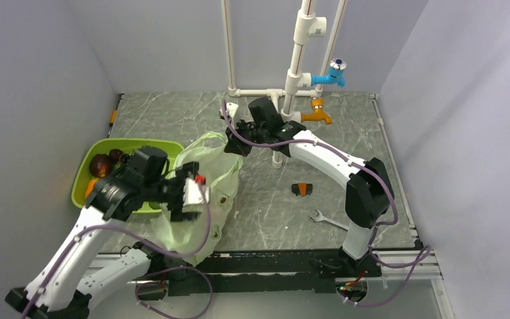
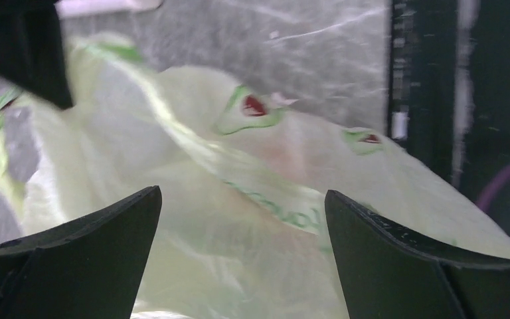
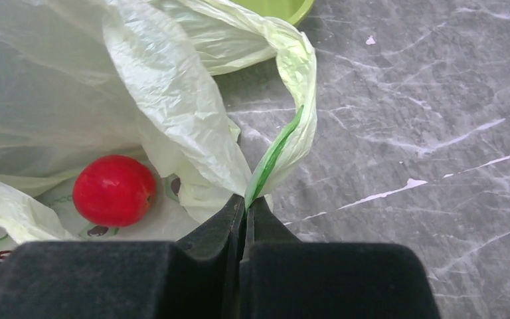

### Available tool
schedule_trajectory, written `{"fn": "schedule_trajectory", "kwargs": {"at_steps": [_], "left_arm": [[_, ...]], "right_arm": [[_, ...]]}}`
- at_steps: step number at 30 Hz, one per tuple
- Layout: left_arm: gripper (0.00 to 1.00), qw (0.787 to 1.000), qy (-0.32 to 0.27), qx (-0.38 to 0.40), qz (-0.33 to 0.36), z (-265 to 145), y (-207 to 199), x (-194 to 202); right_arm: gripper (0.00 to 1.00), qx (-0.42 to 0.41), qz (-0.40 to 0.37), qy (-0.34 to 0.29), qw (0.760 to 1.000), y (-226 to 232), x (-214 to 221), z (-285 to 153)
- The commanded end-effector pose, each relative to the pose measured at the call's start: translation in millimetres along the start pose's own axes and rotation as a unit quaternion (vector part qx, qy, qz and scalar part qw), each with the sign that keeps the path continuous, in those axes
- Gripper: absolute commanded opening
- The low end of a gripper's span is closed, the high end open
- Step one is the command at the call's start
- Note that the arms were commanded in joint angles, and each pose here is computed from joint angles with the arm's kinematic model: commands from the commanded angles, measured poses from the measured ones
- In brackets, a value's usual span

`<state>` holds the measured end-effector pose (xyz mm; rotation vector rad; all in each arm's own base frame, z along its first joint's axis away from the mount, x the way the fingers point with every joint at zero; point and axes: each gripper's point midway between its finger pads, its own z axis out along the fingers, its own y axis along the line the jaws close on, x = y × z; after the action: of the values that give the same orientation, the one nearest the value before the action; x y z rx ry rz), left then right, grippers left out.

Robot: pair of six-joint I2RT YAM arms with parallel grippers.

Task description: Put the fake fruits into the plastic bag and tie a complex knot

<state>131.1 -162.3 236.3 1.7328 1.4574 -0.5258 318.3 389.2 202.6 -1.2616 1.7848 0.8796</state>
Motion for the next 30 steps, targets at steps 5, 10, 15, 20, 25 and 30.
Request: {"fn": "schedule_trajectory", "kwargs": {"at_steps": [5,10,15,20,25,30], "left_arm": [[0.99,0.943,0.124,-0.308,-0.006,-38.1,146.3,12.3],[0.99,0.964,-0.019,-0.256,-0.069,-58.8,140.2,-37.9],[0.87,0.985,-0.111,-0.076,-0.112,-39.7,89.8,-80.1],[0.84,0.988,-0.115,-0.058,-0.088,-22.4,58.6,-74.5],[0.91,0.927,-0.12,-0.196,-0.297,-86.7,124.0,-20.9],[0.99,0.812,-0.144,-0.332,-0.458,-160.8,158.4,65.7]], "right_arm": [[0.0,0.012,-0.045,-0.044,0.998,-4.7,-30.5,-13.6],[0.0,0.014,-0.05,-0.043,0.998,-6.3,-31.9,-13.2],[0.0,0.02,-0.057,-0.043,0.997,-11.3,-34.6,-12.6],[0.0,0.032,-0.073,-0.054,0.995,-28.3,-44.1,-16.5],[0.0,0.028,-0.102,-0.06,0.993,-38.1,-50.6,-25.6],[0.0,0.019,-0.116,-0.057,0.991,-36.3,-48.3,-26.9]]}}
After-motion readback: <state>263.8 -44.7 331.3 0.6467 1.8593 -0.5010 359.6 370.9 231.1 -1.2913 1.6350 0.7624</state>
